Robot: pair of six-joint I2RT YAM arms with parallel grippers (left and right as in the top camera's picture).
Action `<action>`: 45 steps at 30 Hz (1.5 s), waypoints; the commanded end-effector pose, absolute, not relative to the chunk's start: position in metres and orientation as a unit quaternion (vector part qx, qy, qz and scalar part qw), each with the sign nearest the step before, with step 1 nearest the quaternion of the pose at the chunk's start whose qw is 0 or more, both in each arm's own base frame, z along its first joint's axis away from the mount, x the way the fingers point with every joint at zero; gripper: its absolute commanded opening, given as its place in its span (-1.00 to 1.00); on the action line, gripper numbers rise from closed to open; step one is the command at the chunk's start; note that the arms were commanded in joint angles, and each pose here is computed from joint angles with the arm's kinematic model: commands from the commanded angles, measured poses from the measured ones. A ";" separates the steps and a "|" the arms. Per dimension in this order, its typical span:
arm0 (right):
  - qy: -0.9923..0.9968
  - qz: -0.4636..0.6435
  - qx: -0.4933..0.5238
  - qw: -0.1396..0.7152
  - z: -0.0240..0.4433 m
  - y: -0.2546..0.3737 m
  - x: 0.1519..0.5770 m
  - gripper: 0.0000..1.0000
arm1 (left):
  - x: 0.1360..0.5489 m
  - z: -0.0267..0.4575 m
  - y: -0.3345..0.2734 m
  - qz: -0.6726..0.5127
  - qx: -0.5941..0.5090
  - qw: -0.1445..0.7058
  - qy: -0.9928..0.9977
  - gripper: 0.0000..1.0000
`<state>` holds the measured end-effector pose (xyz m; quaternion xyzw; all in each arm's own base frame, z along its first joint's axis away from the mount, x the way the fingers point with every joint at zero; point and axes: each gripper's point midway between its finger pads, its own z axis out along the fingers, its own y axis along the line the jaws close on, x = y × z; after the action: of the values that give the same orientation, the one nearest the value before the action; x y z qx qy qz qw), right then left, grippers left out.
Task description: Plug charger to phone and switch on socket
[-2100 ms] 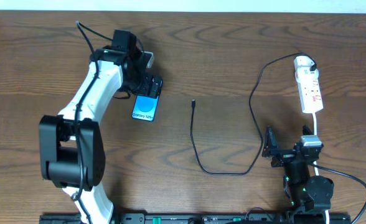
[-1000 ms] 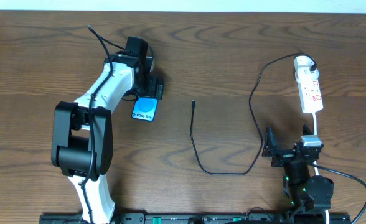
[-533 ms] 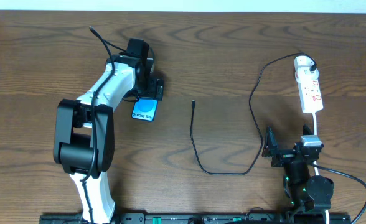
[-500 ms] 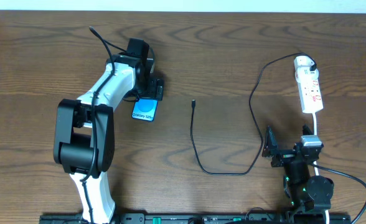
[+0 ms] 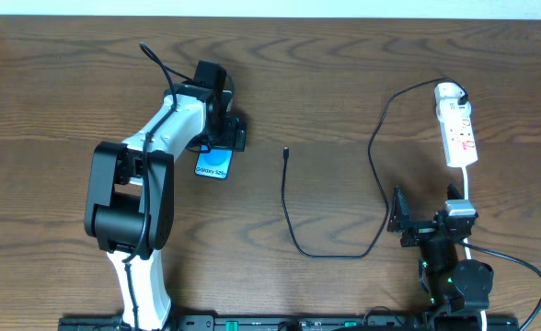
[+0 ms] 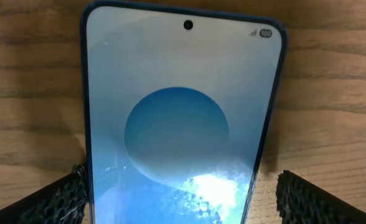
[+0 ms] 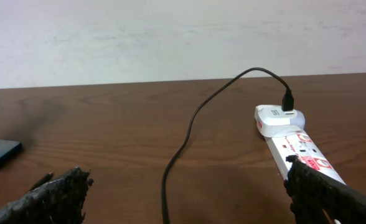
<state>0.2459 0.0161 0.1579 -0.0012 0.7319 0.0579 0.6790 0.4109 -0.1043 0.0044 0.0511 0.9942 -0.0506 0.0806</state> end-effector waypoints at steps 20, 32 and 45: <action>0.732 0.054 -0.001 0.679 0.157 0.015 0.246 0.98 | 0.388 -0.028 -0.098 -0.040 0.046 0.054 0.997 0.86; 0.732 0.054 -0.001 0.679 0.157 0.015 0.246 0.98 | 0.386 -0.029 -0.097 -0.039 0.046 0.050 0.997 0.54; 0.732 0.054 -0.001 0.679 0.157 0.015 0.246 0.99 | 0.388 -0.029 -0.098 -0.040 0.046 0.056 0.997 0.51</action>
<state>0.2459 0.0161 0.1579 -0.0012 0.7319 0.0579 0.6790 0.4127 -0.0998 -0.0002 0.0539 0.9922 -0.0345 0.1065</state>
